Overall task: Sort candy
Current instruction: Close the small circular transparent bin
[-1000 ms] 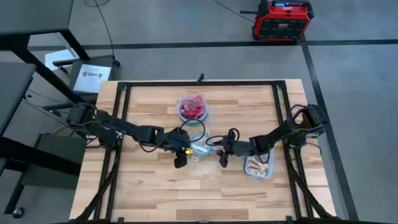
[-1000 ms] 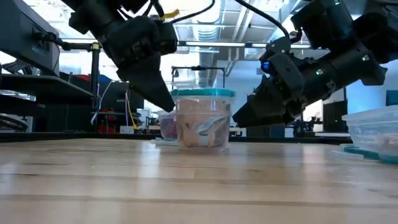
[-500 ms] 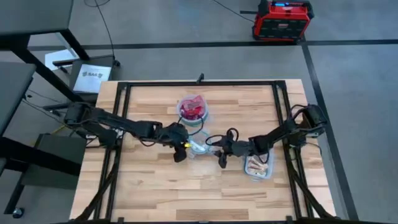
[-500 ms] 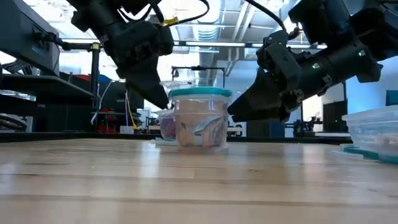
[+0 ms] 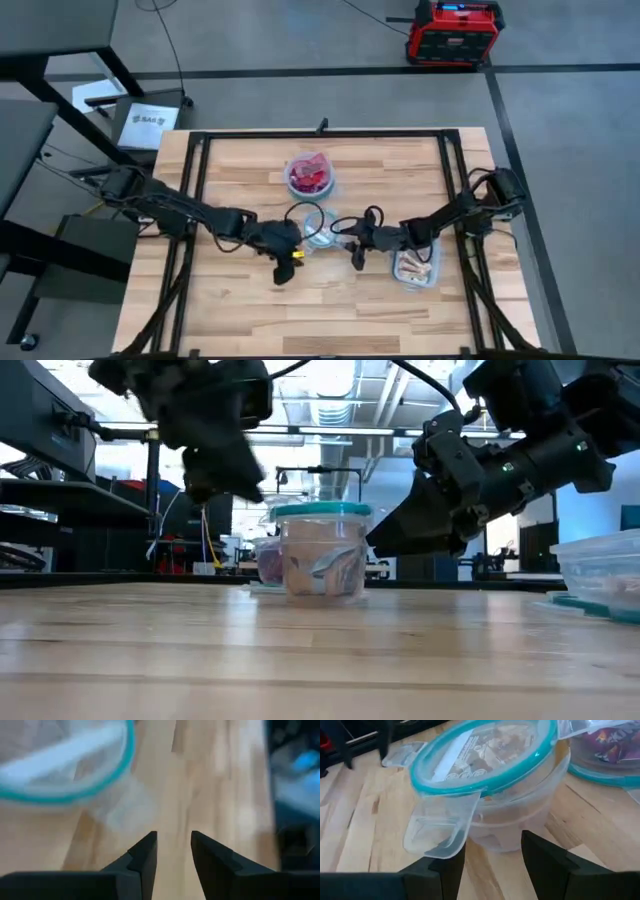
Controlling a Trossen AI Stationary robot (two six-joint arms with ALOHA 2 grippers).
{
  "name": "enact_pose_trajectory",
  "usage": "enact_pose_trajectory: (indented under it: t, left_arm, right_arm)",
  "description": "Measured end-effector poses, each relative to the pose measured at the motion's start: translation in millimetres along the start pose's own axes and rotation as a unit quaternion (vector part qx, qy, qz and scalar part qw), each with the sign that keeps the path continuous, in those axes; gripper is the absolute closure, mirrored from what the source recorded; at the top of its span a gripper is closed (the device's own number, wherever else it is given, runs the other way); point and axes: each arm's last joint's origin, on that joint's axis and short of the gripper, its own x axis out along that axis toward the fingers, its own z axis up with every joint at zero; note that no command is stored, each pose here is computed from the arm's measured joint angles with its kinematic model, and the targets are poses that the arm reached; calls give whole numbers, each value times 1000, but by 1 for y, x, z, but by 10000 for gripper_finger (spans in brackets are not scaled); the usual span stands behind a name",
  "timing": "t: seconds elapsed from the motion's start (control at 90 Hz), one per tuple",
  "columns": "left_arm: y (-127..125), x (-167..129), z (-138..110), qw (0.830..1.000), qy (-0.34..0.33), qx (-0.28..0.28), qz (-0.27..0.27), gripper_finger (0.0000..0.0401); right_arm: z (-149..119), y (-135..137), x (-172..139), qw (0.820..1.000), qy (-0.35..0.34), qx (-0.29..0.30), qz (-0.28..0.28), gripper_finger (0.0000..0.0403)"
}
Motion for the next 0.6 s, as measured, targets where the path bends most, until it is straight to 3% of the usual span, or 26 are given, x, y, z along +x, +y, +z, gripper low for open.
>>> enact_pose_trajectory:
  t: [0.111, 0.178, 0.6]
  left_arm:
    - [4, 12, -4, 996, -12, -84, 16, 294]
    - [7, 20, -7, 994, -7, -106, 23, 294]
    - [18, 18, 7, 992, -54, -103, 41, 294]
  right_arm:
    - [0, 0, 0, 1000, -1, 0, 0, 226]
    - [0, 0, 0, 1000, -1, 1, 1, 226]
    - [0, 0, 0, 1000, -2, 1, 1, 226]
